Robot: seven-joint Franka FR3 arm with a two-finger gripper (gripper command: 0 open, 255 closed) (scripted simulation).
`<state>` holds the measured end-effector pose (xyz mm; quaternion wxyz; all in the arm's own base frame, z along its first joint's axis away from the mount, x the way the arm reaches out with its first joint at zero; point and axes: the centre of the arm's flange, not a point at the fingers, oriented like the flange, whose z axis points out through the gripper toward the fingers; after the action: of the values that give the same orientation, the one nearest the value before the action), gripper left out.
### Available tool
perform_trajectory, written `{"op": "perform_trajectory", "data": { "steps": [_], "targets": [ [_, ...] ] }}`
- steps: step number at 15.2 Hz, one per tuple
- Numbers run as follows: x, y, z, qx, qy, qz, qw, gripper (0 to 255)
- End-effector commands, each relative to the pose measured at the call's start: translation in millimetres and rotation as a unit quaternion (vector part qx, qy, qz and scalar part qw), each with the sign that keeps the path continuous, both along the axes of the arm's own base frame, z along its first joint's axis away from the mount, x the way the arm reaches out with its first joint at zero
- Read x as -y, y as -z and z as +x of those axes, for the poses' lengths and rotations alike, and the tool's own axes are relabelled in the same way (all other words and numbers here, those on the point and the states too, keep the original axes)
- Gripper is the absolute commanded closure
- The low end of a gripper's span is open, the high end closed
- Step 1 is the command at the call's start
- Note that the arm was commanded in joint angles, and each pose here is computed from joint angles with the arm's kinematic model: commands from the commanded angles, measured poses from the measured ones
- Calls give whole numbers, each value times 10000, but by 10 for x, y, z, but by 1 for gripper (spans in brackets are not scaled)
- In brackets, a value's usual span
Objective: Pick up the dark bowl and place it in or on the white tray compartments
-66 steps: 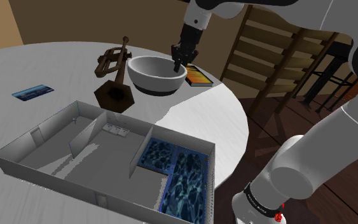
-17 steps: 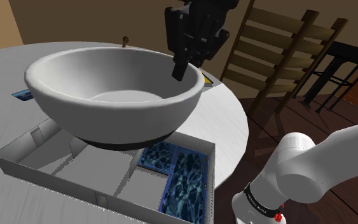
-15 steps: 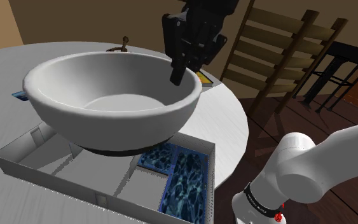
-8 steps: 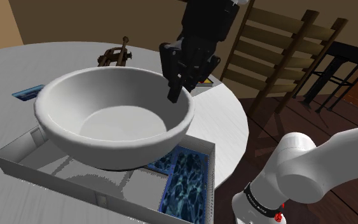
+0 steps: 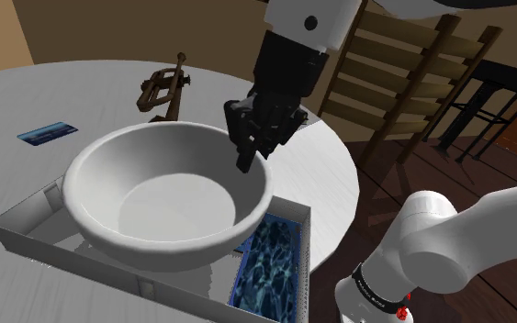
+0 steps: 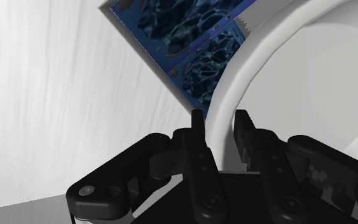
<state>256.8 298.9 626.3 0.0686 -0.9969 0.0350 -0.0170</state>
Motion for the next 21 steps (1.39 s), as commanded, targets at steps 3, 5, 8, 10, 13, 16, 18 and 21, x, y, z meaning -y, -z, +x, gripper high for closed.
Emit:
{"op": "perform_trajectory", "data": {
  "steps": [3,5,8,10,13,16,18,21],
  "targets": [
    [12,43,1,6,1,5,10000,255],
    [12,43,1,6,1,5,10000,255],
    [12,43,1,6,1,5,10000,255],
    [12,43,2,6,0,5,10000,0],
    [11,46,5,6,0,5,10000,0],
    [48,-219,-10,6,1,5,10000,0],
    [80,-452,-19,6,1,5,10000,0],
    [80,-452,-19,6,1,5,10000,0]
  ]
}}
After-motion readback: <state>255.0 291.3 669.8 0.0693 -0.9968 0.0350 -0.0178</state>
